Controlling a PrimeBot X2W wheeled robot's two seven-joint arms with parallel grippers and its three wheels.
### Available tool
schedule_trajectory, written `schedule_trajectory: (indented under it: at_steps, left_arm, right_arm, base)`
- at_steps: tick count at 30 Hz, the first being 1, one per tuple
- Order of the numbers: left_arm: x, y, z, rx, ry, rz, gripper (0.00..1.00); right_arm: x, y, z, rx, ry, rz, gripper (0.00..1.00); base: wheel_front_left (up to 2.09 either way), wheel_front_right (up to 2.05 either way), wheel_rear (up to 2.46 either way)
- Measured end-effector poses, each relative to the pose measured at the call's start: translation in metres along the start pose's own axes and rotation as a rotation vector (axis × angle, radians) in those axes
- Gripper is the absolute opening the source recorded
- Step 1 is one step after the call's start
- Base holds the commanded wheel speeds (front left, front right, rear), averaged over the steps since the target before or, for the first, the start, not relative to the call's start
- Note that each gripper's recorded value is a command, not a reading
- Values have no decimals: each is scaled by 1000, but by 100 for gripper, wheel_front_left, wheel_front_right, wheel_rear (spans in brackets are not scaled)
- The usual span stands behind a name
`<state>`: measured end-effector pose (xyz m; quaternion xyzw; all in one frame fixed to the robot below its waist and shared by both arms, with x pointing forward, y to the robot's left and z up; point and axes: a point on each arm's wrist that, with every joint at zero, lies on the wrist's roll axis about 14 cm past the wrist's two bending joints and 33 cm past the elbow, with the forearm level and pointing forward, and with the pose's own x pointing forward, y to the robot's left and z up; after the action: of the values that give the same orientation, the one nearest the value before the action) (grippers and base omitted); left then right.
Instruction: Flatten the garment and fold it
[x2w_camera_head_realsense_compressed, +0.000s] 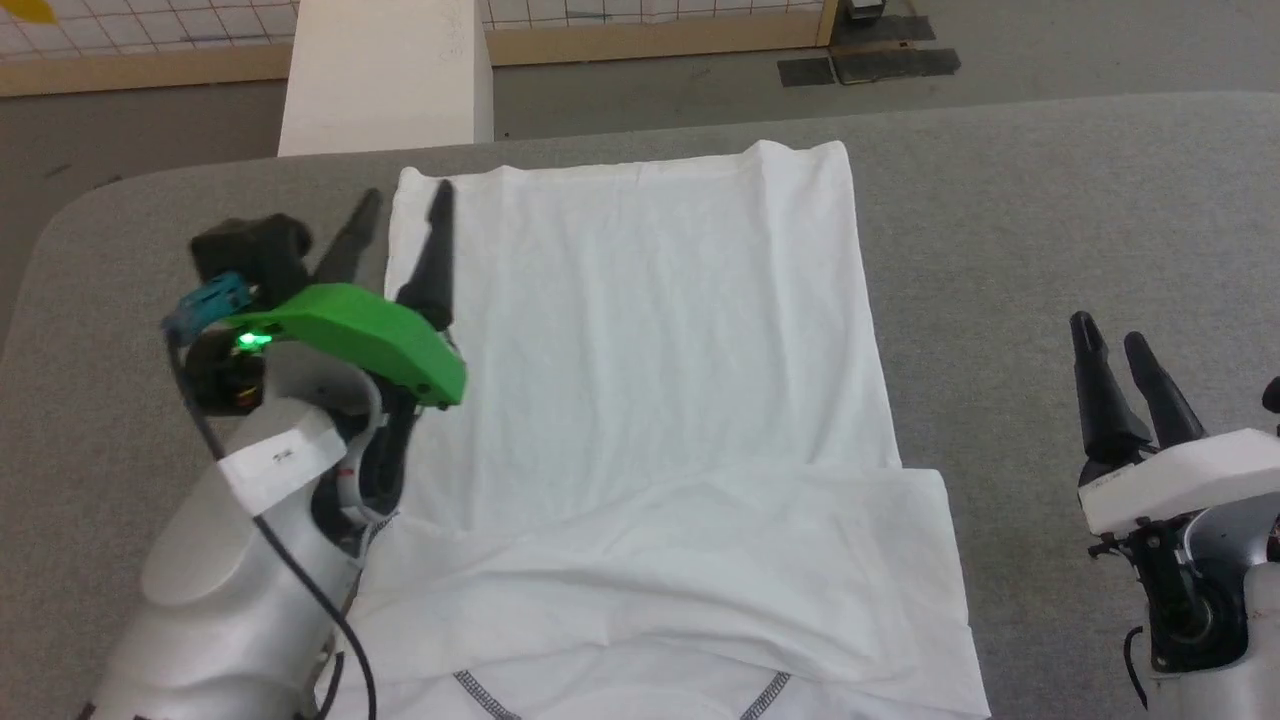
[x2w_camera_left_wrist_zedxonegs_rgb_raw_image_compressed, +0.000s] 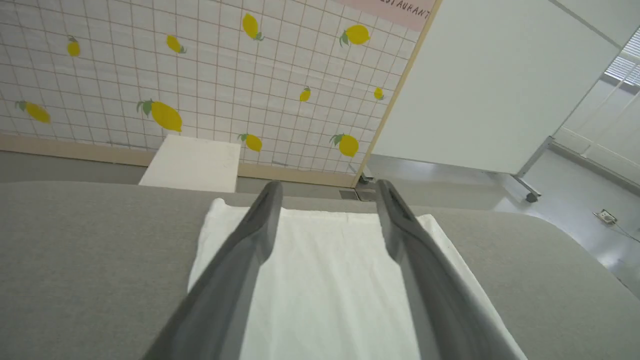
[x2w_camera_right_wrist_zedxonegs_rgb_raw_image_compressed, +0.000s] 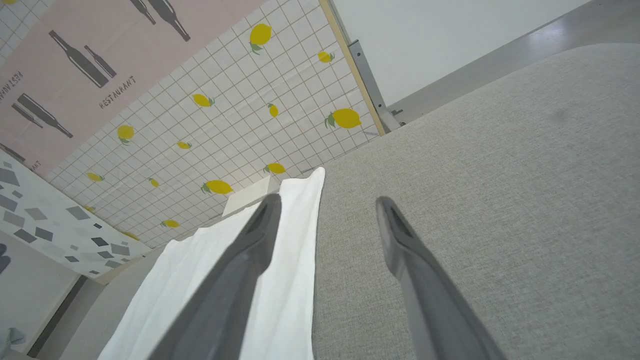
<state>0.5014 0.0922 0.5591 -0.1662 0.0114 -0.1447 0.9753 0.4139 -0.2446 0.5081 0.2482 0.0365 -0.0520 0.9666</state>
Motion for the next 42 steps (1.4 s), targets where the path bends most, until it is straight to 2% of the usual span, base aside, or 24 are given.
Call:
schedule_trajectory:
  at_steps: [4,10,13,16,20,26,31,39,42]
  left_arm:
    - [-16,39,7,74,-98,102,100]
    - [-23,56,12,112,-157,148,100]
    - [-19,59,10,108,-168,150,100]
    - [-14,63,3,111,-166,152,100]
    - [-3,68,-1,110,-174,154,100]
    - [7,89,-21,120,-153,190,100]
    - [4,110,-36,137,-126,244,100]
    - [-6,140,-60,160,-70,315,100]
    - [-10,148,-67,163,-49,338,100]
  right_arm:
    - [6,2,-12,-27,63,4,100]
    - [39,19,-15,-70,152,44,100]
    - [70,27,-5,-145,189,61,100]
    - [108,33,11,-249,223,64,100]
    - [151,38,14,-412,316,54,100]
    - [199,32,-31,-550,571,-4,100]
    - [219,27,-81,-633,749,-26,100]
    - [239,24,-148,-703,890,4,100]
    - [247,27,-157,-722,897,18,100]
  base:
    - [0,0,0]
    - [0,0,0]
    - [0,0,0]
    - [0,0,0]
    - [0,0,0]
    - [0,0,0]
    - [0,0,0]
    - [0,0,0]
    - [0,0,0]
